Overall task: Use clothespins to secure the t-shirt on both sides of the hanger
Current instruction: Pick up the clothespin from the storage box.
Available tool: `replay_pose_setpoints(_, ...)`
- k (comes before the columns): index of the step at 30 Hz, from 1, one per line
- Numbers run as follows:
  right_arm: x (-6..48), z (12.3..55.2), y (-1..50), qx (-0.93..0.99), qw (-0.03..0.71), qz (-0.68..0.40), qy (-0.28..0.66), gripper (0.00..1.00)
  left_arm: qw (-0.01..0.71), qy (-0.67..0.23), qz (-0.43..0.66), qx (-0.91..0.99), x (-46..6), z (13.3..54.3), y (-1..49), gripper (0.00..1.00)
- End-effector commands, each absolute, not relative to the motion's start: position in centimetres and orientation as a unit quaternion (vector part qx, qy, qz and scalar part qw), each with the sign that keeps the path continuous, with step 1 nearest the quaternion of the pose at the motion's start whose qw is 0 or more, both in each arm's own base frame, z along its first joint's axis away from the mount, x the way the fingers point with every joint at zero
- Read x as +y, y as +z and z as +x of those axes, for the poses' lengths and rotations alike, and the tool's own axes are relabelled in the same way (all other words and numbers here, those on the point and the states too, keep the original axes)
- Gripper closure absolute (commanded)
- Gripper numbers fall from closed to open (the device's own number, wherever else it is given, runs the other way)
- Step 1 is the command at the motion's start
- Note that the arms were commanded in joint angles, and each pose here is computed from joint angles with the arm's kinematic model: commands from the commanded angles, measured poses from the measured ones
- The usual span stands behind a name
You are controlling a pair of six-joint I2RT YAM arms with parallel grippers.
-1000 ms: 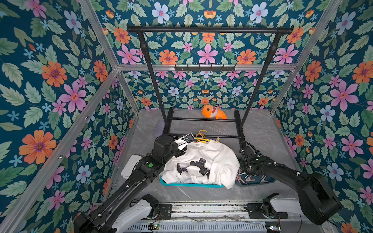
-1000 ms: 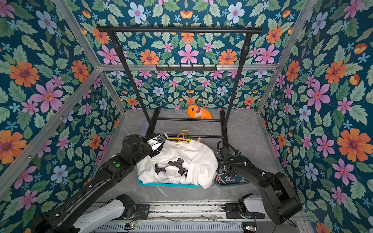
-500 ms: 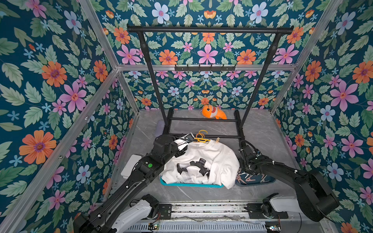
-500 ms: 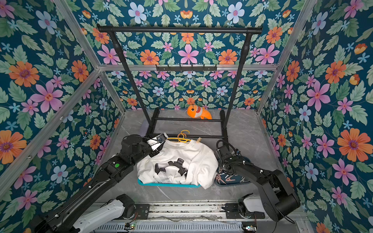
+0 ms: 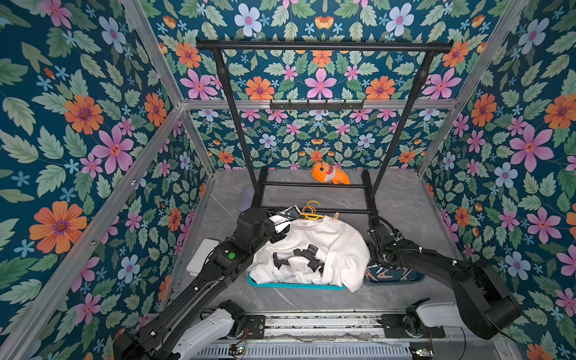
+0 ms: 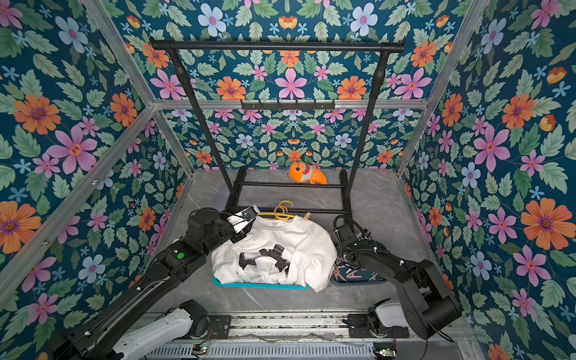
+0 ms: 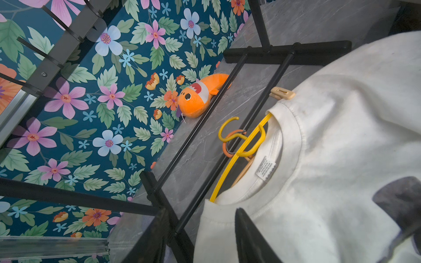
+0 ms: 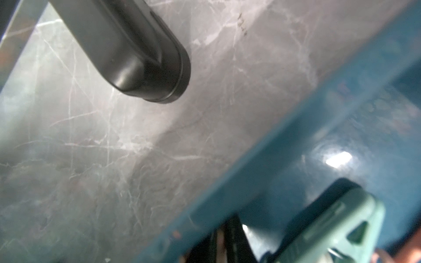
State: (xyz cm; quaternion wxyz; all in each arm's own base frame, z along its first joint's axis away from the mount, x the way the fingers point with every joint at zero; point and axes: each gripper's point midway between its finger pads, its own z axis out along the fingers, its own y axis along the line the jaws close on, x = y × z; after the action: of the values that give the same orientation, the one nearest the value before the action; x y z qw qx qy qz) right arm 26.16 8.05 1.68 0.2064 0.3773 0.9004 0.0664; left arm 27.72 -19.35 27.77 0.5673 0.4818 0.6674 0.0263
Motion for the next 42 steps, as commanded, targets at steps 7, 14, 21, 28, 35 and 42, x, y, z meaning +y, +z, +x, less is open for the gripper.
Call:
replay_pose_setpoints(7, 6.4, 23.6, 3.5, 0.890, 0.210, 0.401, 0.057, 0.98, 0.584, 0.011, 0.471, 0.661, -19.7, 27.7, 29.3, 0.50)
replay_pose_setpoints(14, 4.5, 23.9, 10.1, 0.872, 0.331, 0.350, 0.085, 1.00, 0.601, -0.039, 0.471, 0.644, -20.8, 26.6, 31.4, 0.44)
replay_pose_setpoints(21, 6.5, 25.5, 23.6, 0.800, 0.540, 0.175, 0.196, 1.00, 0.611, -0.164, 0.480, 0.608, -23.4, 23.5, 35.2, 0.22)
replay_pose_setpoints(28, 14.6, 24.0, 36.7, 0.631, 0.672, -0.068, 0.381, 1.00, 0.577, -0.360, 0.495, 0.540, -27.2, 19.1, 38.3, 0.15)
replay_pose_setpoints(35, 20.7, 22.6, 44.9, 0.472, 0.684, -0.223, 0.510, 1.00, 0.540, -0.456, 0.487, 0.512, -29.1, 18.1, 39.5, 0.15)
replay_pose_setpoints(42, 25.0, 21.7, 48.5, 0.394, 0.657, -0.286, 0.576, 1.00, 0.553, -0.478, 0.476, 0.489, -29.7, 18.3, 40.7, 0.18)
